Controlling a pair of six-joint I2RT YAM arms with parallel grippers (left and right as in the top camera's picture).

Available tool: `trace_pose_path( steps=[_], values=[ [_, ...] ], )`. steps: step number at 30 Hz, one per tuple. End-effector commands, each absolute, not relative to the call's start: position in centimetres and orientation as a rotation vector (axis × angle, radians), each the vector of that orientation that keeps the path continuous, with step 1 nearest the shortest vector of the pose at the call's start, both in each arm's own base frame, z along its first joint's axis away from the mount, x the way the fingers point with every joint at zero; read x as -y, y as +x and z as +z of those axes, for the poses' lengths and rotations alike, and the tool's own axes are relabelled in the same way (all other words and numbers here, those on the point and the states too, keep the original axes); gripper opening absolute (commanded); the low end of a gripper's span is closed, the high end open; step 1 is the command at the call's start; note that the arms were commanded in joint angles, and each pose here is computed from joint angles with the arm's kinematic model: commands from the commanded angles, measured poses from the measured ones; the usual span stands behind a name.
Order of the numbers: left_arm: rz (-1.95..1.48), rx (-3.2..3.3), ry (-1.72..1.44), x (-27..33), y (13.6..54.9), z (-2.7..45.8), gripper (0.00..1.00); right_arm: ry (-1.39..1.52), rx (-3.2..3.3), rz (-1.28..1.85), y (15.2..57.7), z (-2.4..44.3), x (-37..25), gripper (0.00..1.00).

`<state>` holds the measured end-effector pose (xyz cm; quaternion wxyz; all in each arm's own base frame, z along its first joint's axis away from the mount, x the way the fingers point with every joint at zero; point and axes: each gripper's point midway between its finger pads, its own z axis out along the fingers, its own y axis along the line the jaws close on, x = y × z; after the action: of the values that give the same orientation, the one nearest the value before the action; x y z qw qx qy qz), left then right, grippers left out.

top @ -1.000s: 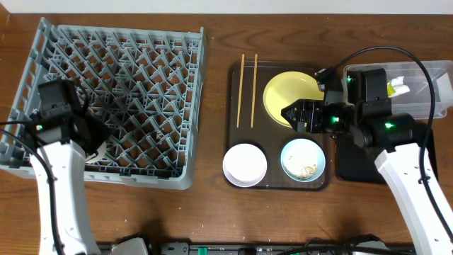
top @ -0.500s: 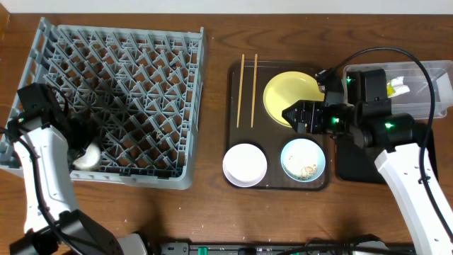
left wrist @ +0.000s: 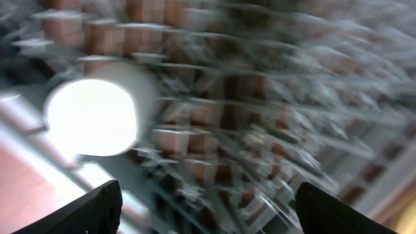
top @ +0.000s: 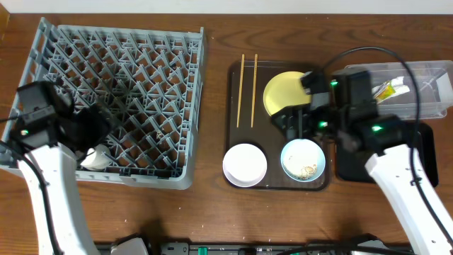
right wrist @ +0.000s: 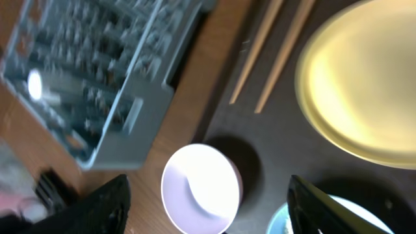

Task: Sort waste into correct bins and load items into the dishwasher
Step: 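Grasp the light-blue bowl of rice with the right gripper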

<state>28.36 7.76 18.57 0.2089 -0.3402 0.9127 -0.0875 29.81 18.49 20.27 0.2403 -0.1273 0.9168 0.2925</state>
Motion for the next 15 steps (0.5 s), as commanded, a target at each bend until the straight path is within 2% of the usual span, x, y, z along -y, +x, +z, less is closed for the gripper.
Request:
trace_pose_path(
  steps=[1,4,8,15],
  values=[
    [-0.337,-2.538,-0.580,-2.9,28.9,22.0,0.87,-0.390,-2.557,0.577,30.2,18.1,-19.2,0.71],
    [-0.370,-2.534,-0.328,1.4,28.3,23.5,0.87,-0.278,-2.618,0.457,31.2,16.0,-19.1,0.66],
    [-0.406,-2.517,-0.051,5.7,26.9,24.8,0.86,-0.232,-2.649,0.447,33.2,14.9,-19.6,0.61],
    [-0.449,-2.556,0.100,8.6,24.6,24.7,0.86,-0.153,-2.634,0.459,36.1,14.3,-19.9,0.55]
  ],
)
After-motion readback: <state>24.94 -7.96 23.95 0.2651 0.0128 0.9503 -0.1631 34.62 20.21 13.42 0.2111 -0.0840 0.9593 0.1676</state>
